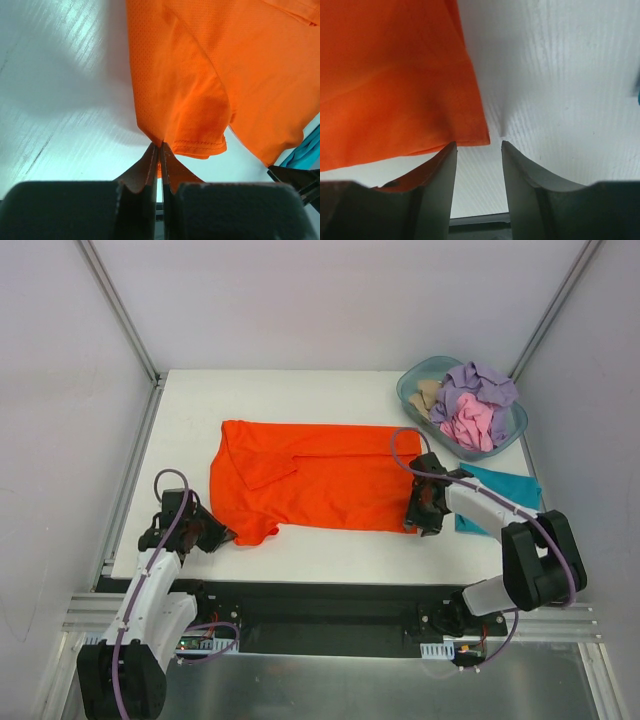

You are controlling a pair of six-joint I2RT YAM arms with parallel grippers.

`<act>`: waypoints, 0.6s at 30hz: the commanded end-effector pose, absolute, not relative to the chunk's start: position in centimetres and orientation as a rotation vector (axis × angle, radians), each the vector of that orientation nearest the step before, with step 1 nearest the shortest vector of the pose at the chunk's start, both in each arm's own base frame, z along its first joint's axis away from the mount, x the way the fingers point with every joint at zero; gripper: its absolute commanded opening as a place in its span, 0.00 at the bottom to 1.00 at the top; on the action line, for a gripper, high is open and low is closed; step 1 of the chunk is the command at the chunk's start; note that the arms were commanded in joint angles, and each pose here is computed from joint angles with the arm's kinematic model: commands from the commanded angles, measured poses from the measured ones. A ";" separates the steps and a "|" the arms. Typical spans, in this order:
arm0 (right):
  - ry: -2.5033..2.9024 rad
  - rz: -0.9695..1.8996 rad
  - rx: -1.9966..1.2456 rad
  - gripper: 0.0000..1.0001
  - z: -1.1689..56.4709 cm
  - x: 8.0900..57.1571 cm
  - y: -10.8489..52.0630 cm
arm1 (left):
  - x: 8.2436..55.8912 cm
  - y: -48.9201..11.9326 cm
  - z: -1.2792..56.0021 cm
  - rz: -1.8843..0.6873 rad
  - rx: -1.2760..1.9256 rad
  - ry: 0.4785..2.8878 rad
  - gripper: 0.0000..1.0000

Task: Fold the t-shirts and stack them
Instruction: Grap the side of the flattened tshirt closest away from the robot with both arms

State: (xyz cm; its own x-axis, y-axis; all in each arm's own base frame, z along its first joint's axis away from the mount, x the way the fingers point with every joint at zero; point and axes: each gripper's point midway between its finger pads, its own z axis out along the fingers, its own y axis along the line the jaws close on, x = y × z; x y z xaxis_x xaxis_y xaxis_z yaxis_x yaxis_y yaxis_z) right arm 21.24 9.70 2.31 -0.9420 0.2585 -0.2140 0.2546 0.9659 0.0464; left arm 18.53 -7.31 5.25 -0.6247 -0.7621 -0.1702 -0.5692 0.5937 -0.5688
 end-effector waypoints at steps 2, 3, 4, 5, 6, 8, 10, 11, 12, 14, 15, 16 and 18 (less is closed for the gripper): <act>2.899 0.030 0.407 0.40 1.8 22.0 9.4 | 18.5 -6.7 5.8 -0.623 -1.093 2.418 0.00; 2.908 0.056 0.403 0.37 1.6 22.0 9.7 | 18.4 -6.8 5.8 -0.623 -1.095 2.422 0.00; 2.919 0.068 0.403 0.33 1.4 21.9 9.9 | 18.4 -6.8 5.9 -0.626 -1.102 2.418 0.00; 2.929 0.078 0.405 0.32 1.2 21.8 10.1 | 18.4 -6.8 6.0 -0.627 -1.101 2.417 0.00; 2.939 0.101 0.406 0.31 1.0 21.6 10.4 | 18.3 -6.8 6.1 -0.625 -1.106 2.417 0.00; 2.955 0.105 0.398 0.24 0.8 21.1 10.4 | 17.8 -6.7 6.0 -0.614 -1.125 2.431 0.00; 2.973 0.085 0.407 0.18 0.6 20.2 10.0 | 16.7 -6.5 5.7 -0.577 -1.177 2.458 0.00; 2.971 0.089 0.407 0.17 0.8 20.0 9.9 | 16.2 -6.5 5.6 -0.568 -1.196 2.468 0.00; 2.987 0.077 0.404 0.14 0.8 19.4 9.7 | 15.8 -6.4 5.5 -0.557 -1.215 2.471 0.00; 2.992 0.060 0.405 0.12 1.0 18.6 9.2 | 14.5 -6.2 5.1 -0.512 -1.269 2.499 0.00; 3.005 0.044 0.405 0.10 1.1 17.9 8.9 | 14.2 -6.1 5.2 -0.507 -1.295 2.488 0.00; 3.008 0.042 0.405 0.09 1.2 17.6 8.8 | 13.8 -6.4 5.2 -0.527 -1.306 2.493 0.00; 3.022 0.039 0.397 0.09 1.5 16.5 8.4 | 13.6 -6.7 5.5 -0.563 -1.304 2.472 0.00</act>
State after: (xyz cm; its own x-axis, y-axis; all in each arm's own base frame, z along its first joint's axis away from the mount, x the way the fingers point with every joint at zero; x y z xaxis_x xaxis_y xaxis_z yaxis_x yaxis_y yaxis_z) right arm 20.32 9.26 1.37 -0.9459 0.2691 -0.1814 0.2605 0.9629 0.0699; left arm 15.17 -6.69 4.89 -0.5848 -0.8039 -0.1085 -0.6757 0.5568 -0.4832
